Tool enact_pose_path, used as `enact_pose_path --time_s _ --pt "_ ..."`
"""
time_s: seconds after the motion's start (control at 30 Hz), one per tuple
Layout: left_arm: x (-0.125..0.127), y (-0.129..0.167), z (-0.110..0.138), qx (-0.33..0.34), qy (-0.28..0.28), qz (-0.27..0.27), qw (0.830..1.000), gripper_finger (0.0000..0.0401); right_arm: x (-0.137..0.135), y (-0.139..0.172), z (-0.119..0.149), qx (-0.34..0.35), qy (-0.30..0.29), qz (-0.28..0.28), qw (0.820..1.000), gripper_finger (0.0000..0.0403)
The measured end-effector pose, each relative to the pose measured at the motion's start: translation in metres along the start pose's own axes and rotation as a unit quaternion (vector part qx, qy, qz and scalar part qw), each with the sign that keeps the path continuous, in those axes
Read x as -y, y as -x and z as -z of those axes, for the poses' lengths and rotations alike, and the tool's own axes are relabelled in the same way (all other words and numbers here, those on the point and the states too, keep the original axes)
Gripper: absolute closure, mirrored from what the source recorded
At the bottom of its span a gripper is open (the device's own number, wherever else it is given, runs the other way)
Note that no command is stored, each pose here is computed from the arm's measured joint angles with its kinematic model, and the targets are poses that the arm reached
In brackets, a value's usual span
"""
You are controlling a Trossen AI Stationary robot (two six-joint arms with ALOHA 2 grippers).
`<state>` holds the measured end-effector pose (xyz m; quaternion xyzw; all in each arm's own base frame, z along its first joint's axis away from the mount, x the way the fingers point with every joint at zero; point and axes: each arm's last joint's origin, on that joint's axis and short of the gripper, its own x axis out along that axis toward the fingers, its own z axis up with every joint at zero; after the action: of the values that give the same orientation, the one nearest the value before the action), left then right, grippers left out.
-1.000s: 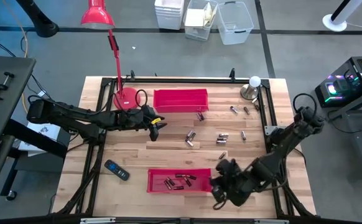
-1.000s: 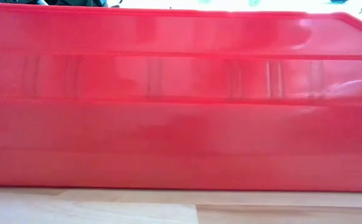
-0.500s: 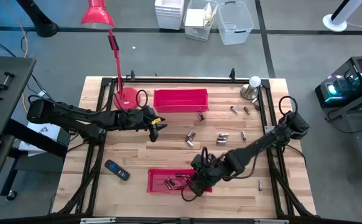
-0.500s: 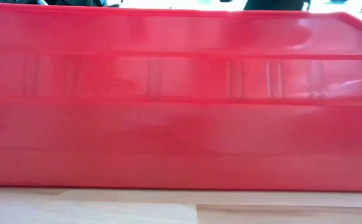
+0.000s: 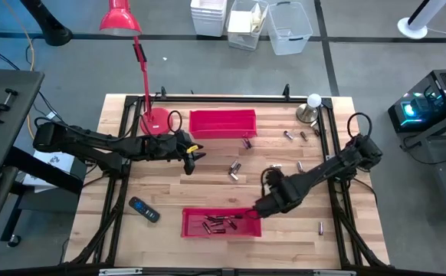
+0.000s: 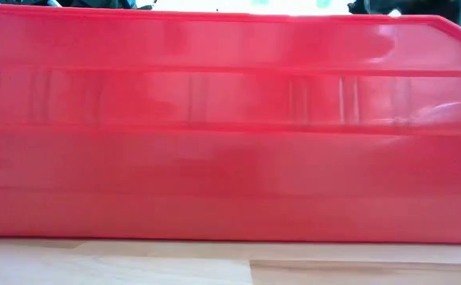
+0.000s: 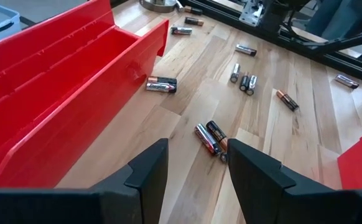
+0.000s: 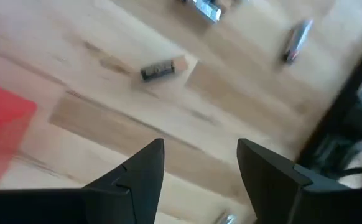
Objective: Sort batteries
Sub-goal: Put the brown battery into the bottom red bin
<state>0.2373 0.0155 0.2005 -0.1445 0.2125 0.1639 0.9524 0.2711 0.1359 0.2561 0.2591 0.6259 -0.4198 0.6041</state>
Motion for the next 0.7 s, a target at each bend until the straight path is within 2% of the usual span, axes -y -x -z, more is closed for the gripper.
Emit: enact_pose_path --time_s 0.1,0.2,0.27,0.4,0.47,0.53,0.7 --pt "0.0 0.0 0.0 0.0 0.0 0.0 1.0 0.0245 0.013 -0.019 0.004 -0.013 -0.056 -0.042 0.997 0.0204" --pt "0.0 0.0 0.0 0.0 0.0 0.0 1.0 0.0245 0.034 -0.04 0.007 -0.016 -0.145 -0.081 0.986 0.0204" --pt "0.0 0.0 0.0 0.001 0.0 0.0 1.0 0.0245 0.049 -0.054 0.009 -0.016 -0.209 -0.109 0.972 0.0204" --pt "0.0 0.0 0.0 0.001 0.0 0.0 1.0 0.0245 0.062 -0.083 0.006 -0.006 -0.33 -0.174 0.928 0.0204" --pt "0.0 0.0 0.0 0.0 0.0 0.0 1.0 0.0245 0.057 -0.092 0.003 -0.01 -0.352 -0.215 0.911 0.0204" --pt "0.0 0.0 0.0 0.001 0.0 0.0 1.0 0.0245 0.051 -0.101 0.0 -0.014 -0.363 -0.227 0.904 0.0205" --pt "0.0 0.0 0.0 0.001 0.0 0.0 1.0 0.0245 0.037 -0.114 -0.007 -0.007 -0.383 -0.182 0.905 0.0215"
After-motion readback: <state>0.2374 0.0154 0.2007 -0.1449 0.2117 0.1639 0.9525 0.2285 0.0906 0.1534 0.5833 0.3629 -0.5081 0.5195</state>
